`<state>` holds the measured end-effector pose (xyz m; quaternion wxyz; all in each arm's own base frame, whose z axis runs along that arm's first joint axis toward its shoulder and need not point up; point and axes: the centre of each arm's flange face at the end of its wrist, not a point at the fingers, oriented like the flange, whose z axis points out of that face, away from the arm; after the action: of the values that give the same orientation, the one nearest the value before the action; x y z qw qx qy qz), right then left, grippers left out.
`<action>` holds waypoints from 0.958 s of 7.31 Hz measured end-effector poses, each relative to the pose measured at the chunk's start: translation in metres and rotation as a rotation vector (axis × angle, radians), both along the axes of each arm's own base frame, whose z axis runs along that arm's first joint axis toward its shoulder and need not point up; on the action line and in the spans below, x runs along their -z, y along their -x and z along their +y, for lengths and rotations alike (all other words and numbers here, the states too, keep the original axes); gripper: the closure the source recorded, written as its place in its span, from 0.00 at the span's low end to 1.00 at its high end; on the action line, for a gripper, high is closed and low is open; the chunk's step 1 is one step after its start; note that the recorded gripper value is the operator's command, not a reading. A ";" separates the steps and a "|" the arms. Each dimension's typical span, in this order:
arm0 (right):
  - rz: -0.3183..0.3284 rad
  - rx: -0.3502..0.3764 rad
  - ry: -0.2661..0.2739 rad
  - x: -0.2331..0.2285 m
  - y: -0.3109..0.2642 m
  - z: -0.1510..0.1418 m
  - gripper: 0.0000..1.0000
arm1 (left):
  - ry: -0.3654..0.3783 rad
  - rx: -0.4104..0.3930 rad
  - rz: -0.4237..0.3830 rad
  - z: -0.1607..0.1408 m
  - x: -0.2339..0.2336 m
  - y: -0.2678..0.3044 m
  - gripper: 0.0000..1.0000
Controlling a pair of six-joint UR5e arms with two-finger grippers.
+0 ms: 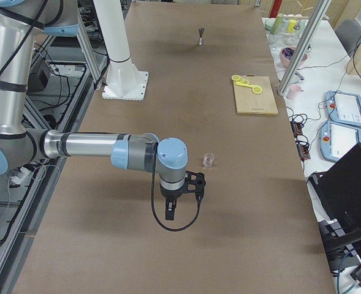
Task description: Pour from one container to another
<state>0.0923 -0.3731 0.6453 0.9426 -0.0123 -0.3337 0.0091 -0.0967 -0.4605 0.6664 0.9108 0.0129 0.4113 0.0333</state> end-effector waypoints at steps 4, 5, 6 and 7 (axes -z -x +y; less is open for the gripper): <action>0.001 0.002 -0.022 -0.002 0.000 -0.002 0.00 | -0.005 0.001 0.004 0.000 0.003 0.000 0.02; 0.001 0.001 -0.025 -0.002 0.000 -0.002 0.00 | -0.006 0.002 0.002 0.000 0.004 0.000 0.02; 0.002 0.001 -0.025 -0.002 0.000 -0.002 0.00 | -0.006 0.002 0.001 -0.001 0.004 0.000 0.02; 0.002 0.001 -0.026 -0.002 0.000 -0.002 0.00 | -0.007 0.001 -0.001 0.000 0.004 0.000 0.02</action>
<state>0.0926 -0.3754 0.6473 0.9431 -0.0004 -0.3326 0.0044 -0.0970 -0.4609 0.6624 0.9110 0.0162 0.4107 0.0341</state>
